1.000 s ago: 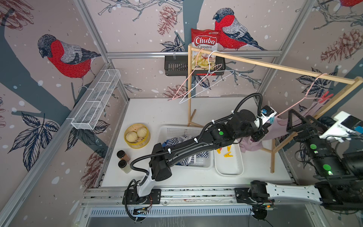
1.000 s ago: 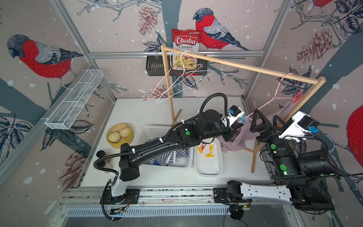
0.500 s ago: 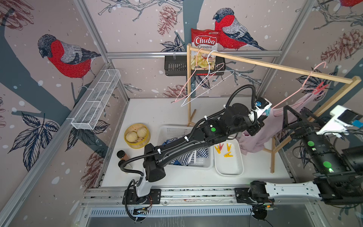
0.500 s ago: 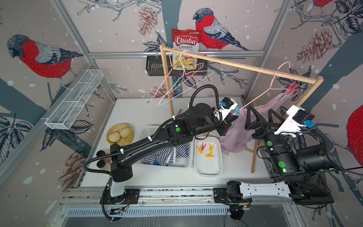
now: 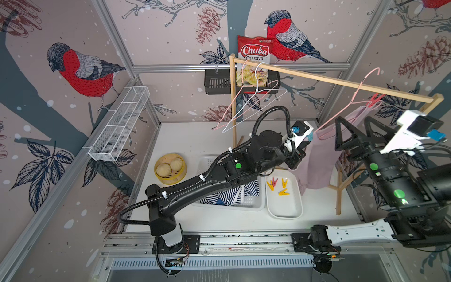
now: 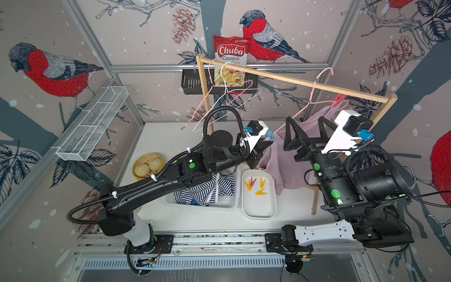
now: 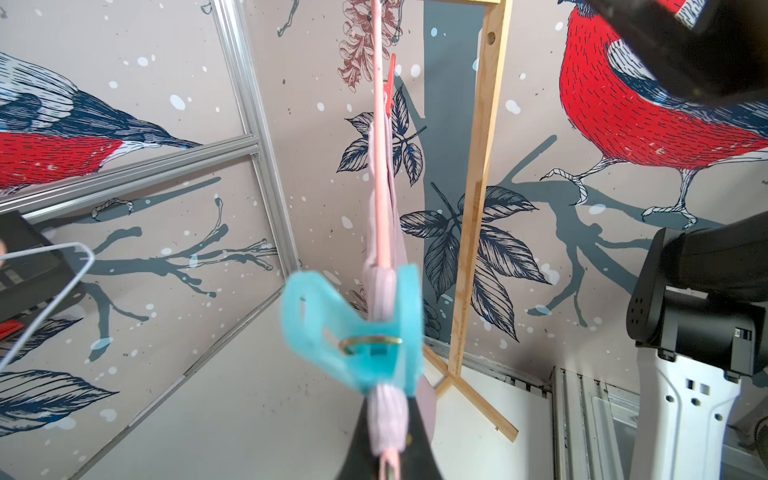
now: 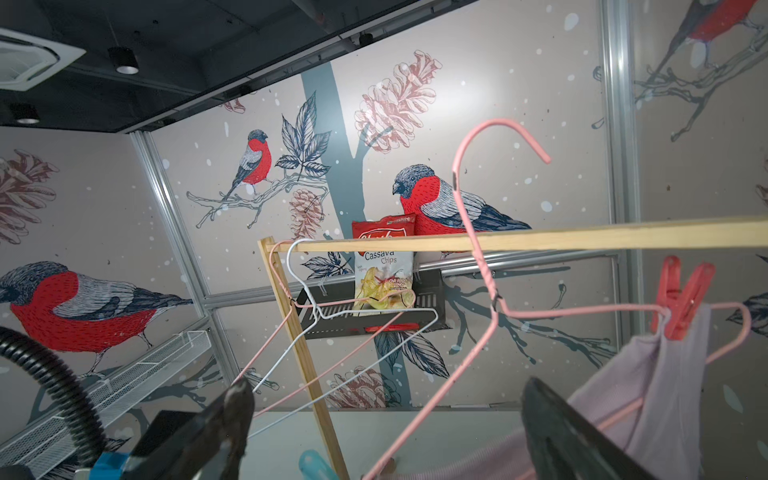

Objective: Remove the clothespins securing tank tops to the hanger
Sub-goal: Pick up the hanger from the clothesline.

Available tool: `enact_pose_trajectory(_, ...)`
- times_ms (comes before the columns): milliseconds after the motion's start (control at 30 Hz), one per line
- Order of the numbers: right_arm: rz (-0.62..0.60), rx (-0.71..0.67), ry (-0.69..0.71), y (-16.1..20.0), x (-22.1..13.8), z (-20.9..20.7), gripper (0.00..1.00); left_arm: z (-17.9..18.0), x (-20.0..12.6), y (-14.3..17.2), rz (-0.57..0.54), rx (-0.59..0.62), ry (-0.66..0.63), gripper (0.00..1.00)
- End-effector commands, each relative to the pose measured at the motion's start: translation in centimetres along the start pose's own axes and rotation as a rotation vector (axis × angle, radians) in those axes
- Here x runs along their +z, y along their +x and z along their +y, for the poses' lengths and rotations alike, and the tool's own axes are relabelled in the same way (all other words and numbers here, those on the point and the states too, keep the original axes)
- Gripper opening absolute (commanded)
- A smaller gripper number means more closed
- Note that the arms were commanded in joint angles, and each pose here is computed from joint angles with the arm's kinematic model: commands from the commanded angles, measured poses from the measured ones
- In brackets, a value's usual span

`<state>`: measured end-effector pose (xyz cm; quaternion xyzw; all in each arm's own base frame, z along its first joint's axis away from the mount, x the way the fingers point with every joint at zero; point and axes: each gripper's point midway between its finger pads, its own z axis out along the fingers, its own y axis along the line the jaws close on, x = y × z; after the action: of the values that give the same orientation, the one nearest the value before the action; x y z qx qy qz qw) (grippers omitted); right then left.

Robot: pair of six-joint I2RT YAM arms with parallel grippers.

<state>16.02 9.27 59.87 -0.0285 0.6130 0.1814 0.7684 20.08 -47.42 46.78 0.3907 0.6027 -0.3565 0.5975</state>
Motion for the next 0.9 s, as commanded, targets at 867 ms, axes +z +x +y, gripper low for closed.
enact_pose_trajectory(867, 0.149, 0.064, -0.381, 6.1, 12.2, 9.8, 1.00, 7.4, -16.7, 0.3, 0.028, -0.028, -0.360, 0.00)
